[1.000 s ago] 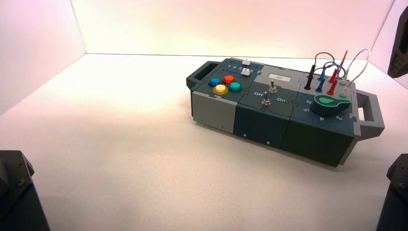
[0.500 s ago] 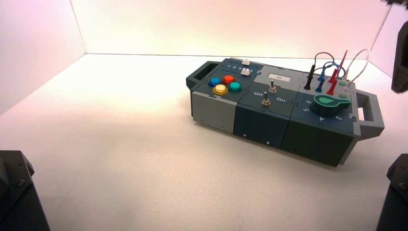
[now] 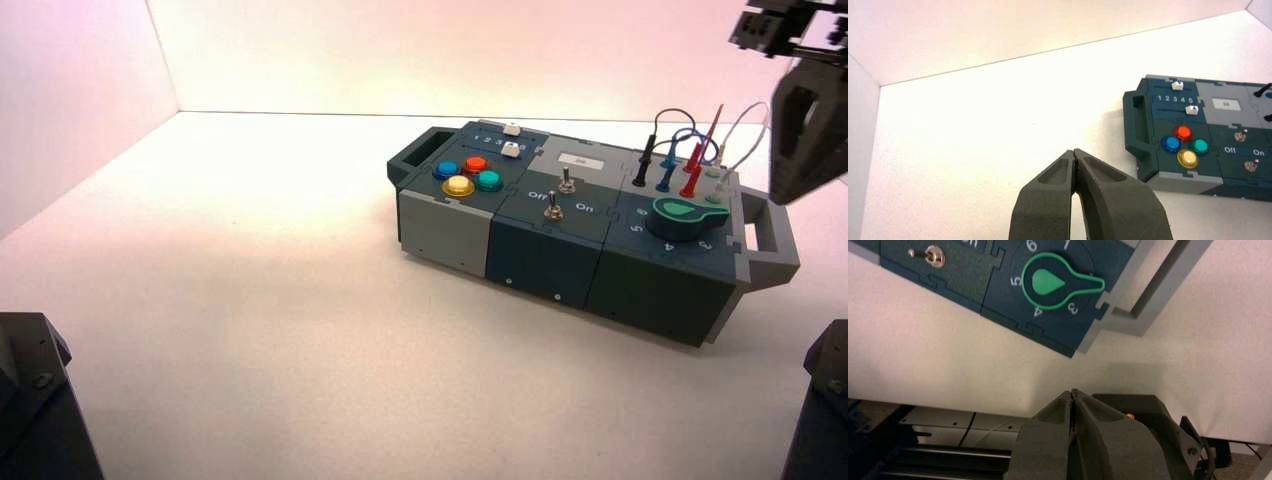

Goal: Turn the knob to position 1.

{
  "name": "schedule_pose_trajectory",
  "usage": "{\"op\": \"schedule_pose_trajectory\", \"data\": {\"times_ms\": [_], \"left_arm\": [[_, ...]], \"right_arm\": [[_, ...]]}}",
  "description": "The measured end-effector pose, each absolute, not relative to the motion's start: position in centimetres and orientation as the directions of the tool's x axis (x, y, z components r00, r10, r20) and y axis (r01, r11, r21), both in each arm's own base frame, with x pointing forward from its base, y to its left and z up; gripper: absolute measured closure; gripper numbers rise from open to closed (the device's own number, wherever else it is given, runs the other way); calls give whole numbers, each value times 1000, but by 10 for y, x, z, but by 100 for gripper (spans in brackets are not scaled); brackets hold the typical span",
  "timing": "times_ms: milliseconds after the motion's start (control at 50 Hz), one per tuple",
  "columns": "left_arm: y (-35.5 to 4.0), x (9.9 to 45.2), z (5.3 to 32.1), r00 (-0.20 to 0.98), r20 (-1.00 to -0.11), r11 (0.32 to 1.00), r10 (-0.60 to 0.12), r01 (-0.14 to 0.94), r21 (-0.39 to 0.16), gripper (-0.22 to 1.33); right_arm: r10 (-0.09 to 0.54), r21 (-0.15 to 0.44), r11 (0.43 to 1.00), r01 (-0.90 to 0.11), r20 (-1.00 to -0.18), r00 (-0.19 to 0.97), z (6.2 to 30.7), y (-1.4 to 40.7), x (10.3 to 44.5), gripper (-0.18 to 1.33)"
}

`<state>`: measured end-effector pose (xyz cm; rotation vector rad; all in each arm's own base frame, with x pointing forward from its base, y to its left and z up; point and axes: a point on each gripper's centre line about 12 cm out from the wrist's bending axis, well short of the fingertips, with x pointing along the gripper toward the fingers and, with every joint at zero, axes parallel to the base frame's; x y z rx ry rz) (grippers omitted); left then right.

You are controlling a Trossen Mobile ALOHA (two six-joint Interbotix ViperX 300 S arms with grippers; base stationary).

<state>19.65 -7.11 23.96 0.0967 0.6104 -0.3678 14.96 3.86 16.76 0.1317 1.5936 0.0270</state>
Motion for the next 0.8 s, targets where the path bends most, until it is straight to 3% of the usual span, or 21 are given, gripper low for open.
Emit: {"op": "schedule_pose_trajectory", "data": {"times_ms": [800], "left_arm": [[-71, 197, 240, 760, -573, 931, -308, 366, -16, 128]], "right_arm": [[73, 57, 993, 100, -983, -170, 139, 36, 191, 129]]}}
